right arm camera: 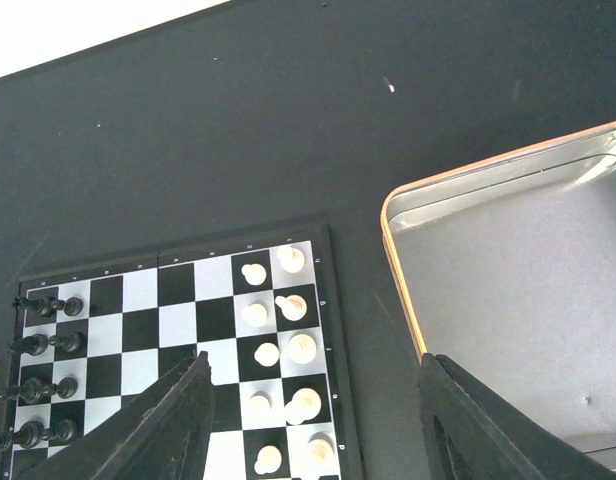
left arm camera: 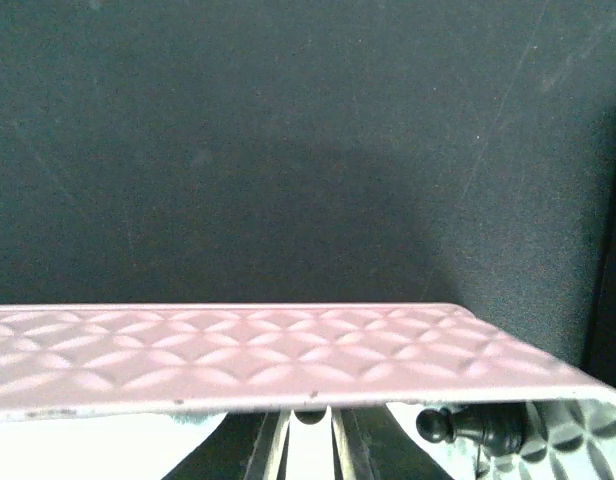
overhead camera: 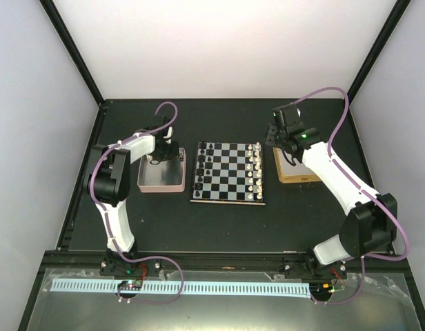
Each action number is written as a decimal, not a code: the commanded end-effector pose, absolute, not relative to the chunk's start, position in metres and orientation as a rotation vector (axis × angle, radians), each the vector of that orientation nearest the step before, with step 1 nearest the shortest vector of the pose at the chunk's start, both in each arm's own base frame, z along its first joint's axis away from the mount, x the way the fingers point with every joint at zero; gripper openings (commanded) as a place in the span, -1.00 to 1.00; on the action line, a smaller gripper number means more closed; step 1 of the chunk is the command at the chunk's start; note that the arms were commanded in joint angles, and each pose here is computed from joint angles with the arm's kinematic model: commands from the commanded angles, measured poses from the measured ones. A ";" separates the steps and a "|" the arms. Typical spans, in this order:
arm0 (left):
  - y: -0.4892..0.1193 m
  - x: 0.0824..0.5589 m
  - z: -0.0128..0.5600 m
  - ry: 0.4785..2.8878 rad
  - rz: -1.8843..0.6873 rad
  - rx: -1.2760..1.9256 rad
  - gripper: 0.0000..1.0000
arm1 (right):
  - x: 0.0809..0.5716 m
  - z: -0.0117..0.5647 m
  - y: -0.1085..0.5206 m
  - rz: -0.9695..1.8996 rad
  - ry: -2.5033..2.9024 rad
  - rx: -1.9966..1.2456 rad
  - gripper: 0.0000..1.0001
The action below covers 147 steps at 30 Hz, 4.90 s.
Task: Set up the chess pieces on the board
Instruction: Pick up the chess piece from the storage box, then place the chess piece on the chessboard.
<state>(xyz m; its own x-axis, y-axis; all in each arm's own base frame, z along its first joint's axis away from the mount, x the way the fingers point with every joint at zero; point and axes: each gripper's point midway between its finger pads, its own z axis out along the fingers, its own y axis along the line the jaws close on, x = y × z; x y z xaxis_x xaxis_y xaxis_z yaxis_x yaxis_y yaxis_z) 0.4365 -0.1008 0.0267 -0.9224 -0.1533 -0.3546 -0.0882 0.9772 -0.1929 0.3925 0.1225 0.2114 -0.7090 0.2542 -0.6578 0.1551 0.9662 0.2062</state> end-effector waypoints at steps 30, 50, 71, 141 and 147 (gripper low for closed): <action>-0.252 0.321 0.174 2.423 -0.978 0.650 -0.94 | 0.330 0.215 0.290 1.449 2.565 -0.308 0.46; -0.320 0.331 0.222 2.105 -0.955 0.770 -0.97 | 0.294 0.197 0.303 1.814 2.656 -0.290 -0.62; -0.312 0.339 0.288 1.968 -1.155 0.467 0.21 | 0.345 0.297 0.297 2.262 2.118 0.257 -0.90; -0.237 0.299 0.182 2.536 -0.700 0.470 -0.97 | 0.376 0.243 0.220 1.279 2.434 0.365 0.30; -0.227 0.268 0.133 2.732 -0.491 0.532 -0.97 | 0.380 0.234 0.194 1.008 2.468 0.350 0.30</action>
